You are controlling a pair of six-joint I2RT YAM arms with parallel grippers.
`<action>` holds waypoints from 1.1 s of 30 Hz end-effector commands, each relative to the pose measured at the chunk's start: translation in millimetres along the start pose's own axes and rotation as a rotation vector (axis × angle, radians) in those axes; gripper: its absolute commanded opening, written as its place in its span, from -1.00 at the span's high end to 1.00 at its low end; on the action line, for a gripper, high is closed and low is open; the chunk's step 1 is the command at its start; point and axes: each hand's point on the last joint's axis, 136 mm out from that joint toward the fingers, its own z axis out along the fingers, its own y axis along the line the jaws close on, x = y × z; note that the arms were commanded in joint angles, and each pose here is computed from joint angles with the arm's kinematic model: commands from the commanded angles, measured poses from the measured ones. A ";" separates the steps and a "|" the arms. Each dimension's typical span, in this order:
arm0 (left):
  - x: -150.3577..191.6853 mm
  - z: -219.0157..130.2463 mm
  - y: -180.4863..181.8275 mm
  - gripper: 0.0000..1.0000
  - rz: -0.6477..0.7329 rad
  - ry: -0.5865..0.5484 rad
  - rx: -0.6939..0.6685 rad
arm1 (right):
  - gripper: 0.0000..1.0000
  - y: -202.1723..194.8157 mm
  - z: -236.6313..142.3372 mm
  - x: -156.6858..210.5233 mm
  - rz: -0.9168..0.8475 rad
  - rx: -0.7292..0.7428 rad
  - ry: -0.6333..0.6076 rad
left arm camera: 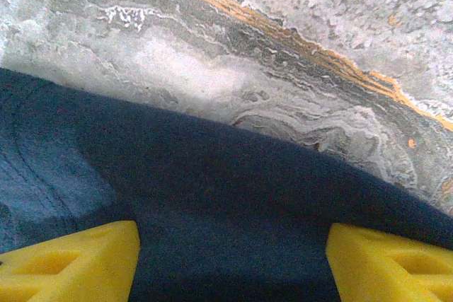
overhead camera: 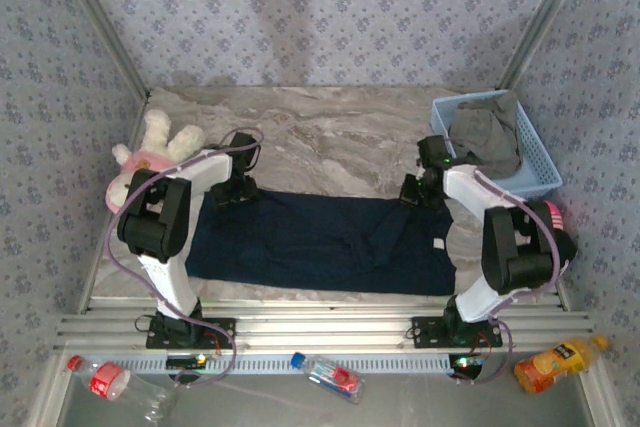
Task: Fold and stack the mixed laundry pile
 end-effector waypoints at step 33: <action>4.1 -16.8 -3.2 -0.50 0.076 0.010 0.007 | 0.48 -86.6 5.9 13.0 0.333 0.063 -0.030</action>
